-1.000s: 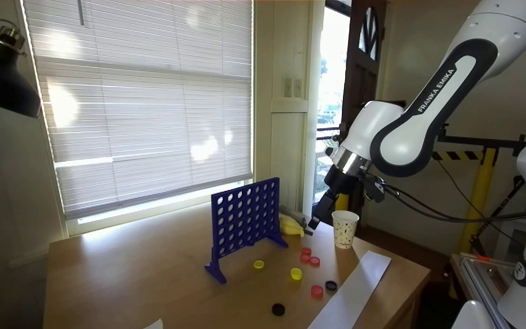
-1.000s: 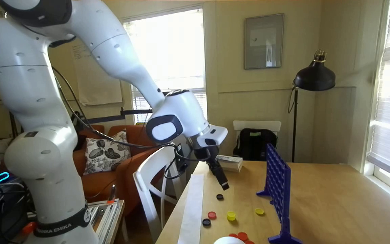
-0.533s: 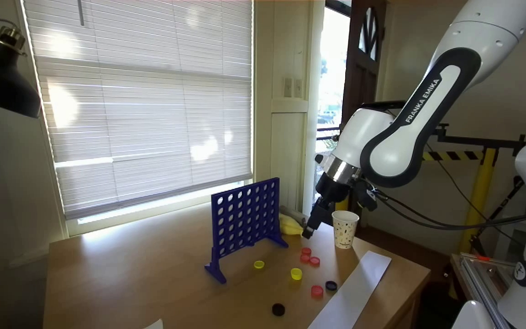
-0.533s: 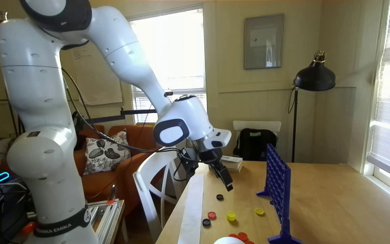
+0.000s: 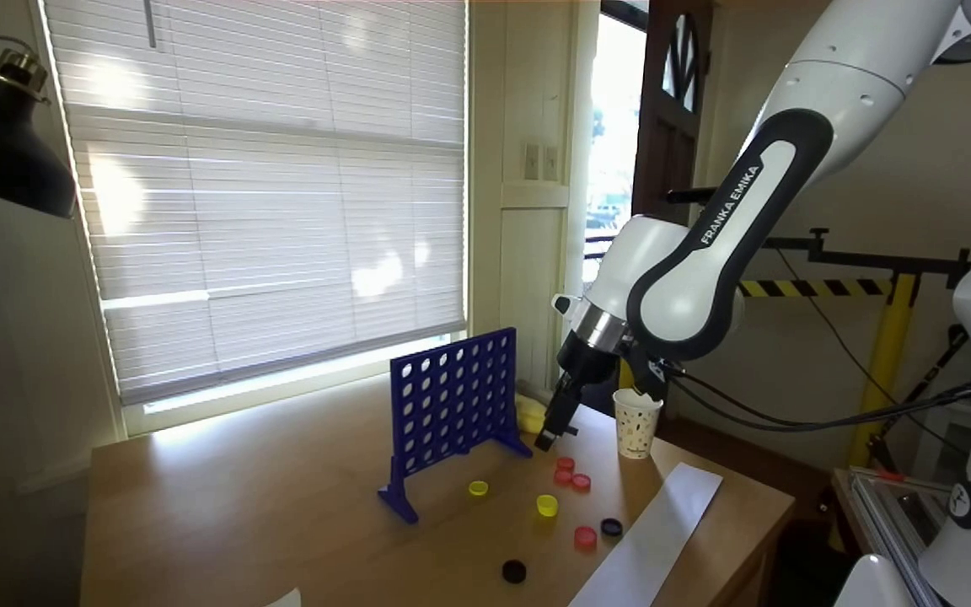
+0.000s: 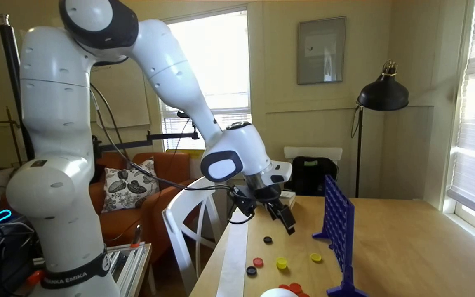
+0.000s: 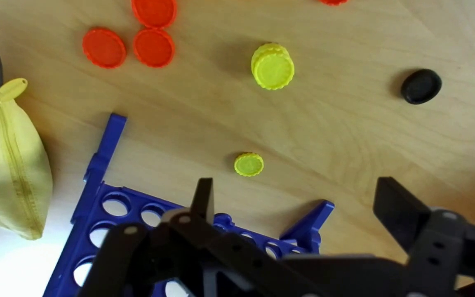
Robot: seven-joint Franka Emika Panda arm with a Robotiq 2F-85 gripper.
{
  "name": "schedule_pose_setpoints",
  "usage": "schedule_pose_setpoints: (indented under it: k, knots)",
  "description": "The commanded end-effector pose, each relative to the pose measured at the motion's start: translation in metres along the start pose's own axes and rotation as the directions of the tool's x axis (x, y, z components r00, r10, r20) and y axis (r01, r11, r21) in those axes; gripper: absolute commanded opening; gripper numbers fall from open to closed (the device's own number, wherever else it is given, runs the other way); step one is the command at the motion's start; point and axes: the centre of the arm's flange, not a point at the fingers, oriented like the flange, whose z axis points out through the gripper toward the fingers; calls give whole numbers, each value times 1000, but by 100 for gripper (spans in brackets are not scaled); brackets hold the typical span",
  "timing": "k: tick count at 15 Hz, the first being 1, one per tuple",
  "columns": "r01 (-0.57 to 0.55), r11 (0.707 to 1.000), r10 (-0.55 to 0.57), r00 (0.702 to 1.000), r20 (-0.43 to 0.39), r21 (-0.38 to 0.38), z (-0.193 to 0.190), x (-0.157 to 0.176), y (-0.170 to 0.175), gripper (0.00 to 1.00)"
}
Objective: Put one yellow disc on the two yellow discs
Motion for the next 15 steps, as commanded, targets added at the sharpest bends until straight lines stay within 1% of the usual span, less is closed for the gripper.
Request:
schedule_pose_setpoints:
  k: [1, 4, 10, 15]
  knots:
    - [14, 1000, -14, 999, -34, 1, 38, 4, 10, 100]
    - [0, 1000, 0, 999, -46, 2, 53, 7, 8, 100]
    - [-76, 997, 72, 992, -102, -34, 79, 7, 16, 100]
    - [-117, 993, 111, 983, -144, -27, 96, 10, 19, 100]
